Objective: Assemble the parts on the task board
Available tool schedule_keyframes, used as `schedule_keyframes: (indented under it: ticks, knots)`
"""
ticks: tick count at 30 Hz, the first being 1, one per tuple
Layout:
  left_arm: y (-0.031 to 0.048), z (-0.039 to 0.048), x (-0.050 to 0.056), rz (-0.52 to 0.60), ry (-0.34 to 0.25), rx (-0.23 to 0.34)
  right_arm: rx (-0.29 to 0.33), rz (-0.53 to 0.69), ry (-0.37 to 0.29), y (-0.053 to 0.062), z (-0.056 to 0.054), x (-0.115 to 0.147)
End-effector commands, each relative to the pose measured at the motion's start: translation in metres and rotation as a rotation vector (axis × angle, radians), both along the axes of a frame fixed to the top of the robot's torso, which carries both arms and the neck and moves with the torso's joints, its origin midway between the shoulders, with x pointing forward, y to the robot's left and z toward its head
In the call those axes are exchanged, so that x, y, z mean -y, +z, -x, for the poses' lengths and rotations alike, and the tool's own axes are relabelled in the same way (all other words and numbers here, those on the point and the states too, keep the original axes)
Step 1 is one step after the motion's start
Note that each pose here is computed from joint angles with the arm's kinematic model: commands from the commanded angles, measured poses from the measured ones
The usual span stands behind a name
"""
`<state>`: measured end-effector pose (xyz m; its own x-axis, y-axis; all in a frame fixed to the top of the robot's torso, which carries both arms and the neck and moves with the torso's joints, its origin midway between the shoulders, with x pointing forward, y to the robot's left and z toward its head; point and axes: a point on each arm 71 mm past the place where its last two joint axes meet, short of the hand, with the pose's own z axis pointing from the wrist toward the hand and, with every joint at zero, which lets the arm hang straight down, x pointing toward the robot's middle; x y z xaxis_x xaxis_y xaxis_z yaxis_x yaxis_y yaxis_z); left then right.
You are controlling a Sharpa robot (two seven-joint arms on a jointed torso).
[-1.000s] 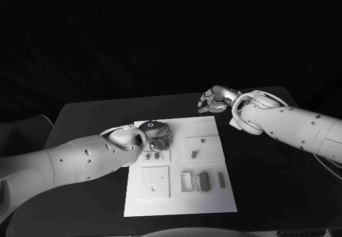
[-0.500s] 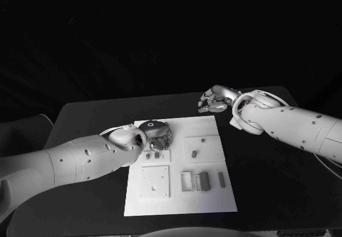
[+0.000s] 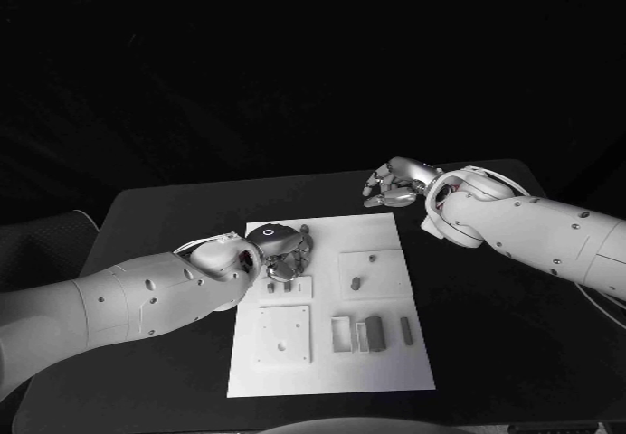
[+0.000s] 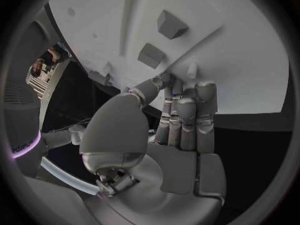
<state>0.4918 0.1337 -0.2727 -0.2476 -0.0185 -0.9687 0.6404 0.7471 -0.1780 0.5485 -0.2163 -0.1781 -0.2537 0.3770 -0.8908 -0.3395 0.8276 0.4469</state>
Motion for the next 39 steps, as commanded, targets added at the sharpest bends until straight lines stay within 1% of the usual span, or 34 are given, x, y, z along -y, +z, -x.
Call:
schedule_keyframes:
  ticks: [1, 7, 10, 16, 21, 26, 28, 30, 34, 39]
  knots:
    - [-0.0003, 0.0034, -0.002, 0.022, -0.001, -0.002, -0.004, 0.003, 0.010, 0.000, 0.000, 0.000]
    - [0.0036, 0.0081, -0.008, 0.040, 0.004, 0.003, -0.004, 0.004, 0.008, 0.000, 0.001, 0.001]
    - [0.0070, 0.0090, -0.011, 0.045, 0.007, 0.008, -0.005, 0.004, 0.008, 0.000, 0.001, 0.001]
    - [0.0186, 0.0083, -0.016, 0.067, 0.015, 0.029, -0.005, 0.005, 0.007, 0.000, 0.000, 0.002]
    - [0.0252, 0.0078, -0.020, 0.080, 0.025, 0.040, -0.005, 0.005, 0.007, 0.000, 0.000, 0.002]
    - [0.0326, 0.0061, -0.028, 0.083, 0.042, 0.048, -0.006, 0.005, 0.006, 0.000, 0.000, 0.003]
    - [0.0349, 0.0051, -0.031, 0.072, 0.047, 0.043, -0.006, 0.006, 0.005, -0.001, 0.000, 0.003]
    - [0.0352, 0.0047, -0.035, 0.060, 0.051, 0.034, -0.006, 0.006, 0.005, -0.001, 0.000, 0.003]
    - [0.0322, 0.0040, -0.039, 0.037, 0.060, 0.014, -0.006, 0.006, 0.005, -0.001, 0.000, 0.003]
    - [0.0292, 0.0022, -0.045, 0.020, 0.073, 0.006, -0.006, 0.006, 0.004, -0.001, 0.000, 0.003]
